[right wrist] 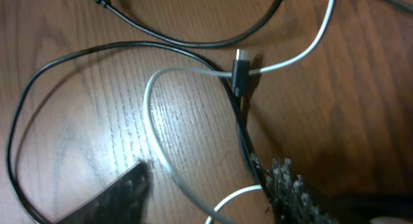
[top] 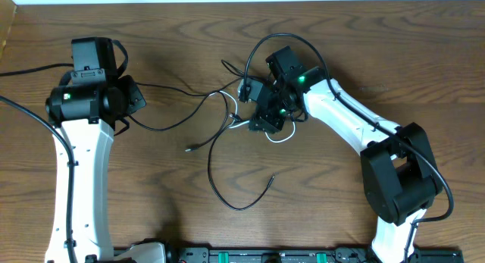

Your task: Untangle cables

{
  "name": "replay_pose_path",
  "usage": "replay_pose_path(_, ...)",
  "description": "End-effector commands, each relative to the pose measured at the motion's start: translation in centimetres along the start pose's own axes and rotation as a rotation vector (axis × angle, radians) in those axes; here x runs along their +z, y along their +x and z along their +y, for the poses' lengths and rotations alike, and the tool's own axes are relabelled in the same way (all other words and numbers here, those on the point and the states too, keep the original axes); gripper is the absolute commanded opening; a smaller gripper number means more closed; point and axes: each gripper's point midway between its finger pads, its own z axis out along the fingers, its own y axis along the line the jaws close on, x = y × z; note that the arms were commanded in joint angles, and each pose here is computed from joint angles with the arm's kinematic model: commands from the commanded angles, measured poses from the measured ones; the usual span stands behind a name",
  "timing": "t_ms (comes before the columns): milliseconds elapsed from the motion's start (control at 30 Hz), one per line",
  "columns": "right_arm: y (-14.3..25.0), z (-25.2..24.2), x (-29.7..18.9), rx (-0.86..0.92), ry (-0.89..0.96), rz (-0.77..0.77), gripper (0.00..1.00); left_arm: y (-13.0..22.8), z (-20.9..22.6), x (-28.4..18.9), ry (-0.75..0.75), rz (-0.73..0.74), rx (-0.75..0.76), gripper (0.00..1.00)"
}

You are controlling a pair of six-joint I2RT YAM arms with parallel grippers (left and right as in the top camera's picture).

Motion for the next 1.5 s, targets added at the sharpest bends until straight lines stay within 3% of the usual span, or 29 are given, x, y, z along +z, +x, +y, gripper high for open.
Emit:
replay_pose_path(0,0.5,-0.4,0.4,0.045,0.015,0.015,0.32,0.0,0.0,-0.1,0.006,0.004,-0.008,0.07)
replay_pose_path(67,0.1,-0.8,0.1,0.092,0.030,0.001,0.05,0.1,0.0,-0.1,0.007,0.006,-0.008,0.08)
replay_pose_path(100,-0.2,-0.9,0.0,0.114,0.033,-0.007,0.01,0.1,-0.1,-0.1,0.011,0.008,-0.008,0.07)
replay_pose_path(367,-5.7,-2.1,-6.8,0.239,0.103,-0.155,0.01,0.3,-0.5,-0.1,0.037,0.018,-0.008,0.08)
replay_pose_path(667,-12.1,-1.3,-24.5,0.199,0.315,-0.477,0.01,0.4,-0.5,-0.1,0.035,0.025,-0.007,0.08)
replay_pose_path(833,-11.5,-1.8,-35.5,0.282,0.519,-0.697,0.01,0.6,-0.4,-0.1,0.031,0.033,-0.006,0.08)
replay_pose_path(1133,-7.0,-3.6,-49.7,0.457,0.843,-1.002,0.01,0.7,-0.4,-0.1,0.031,0.034,-0.005,0.08)
replay_pose_path(1267,-5.8,-3.5,-52.7,0.508,0.881,-1.086,0.01,0.7,-0.4,-0.1,0.031,0.034,-0.005,0.07)
replay_pose_path(1467,-6.1,-3.1,-49.7,0.499,0.748,-1.015,0.01,0.9,-1.0,-0.1,0.068,0.047,-0.006,0.07)
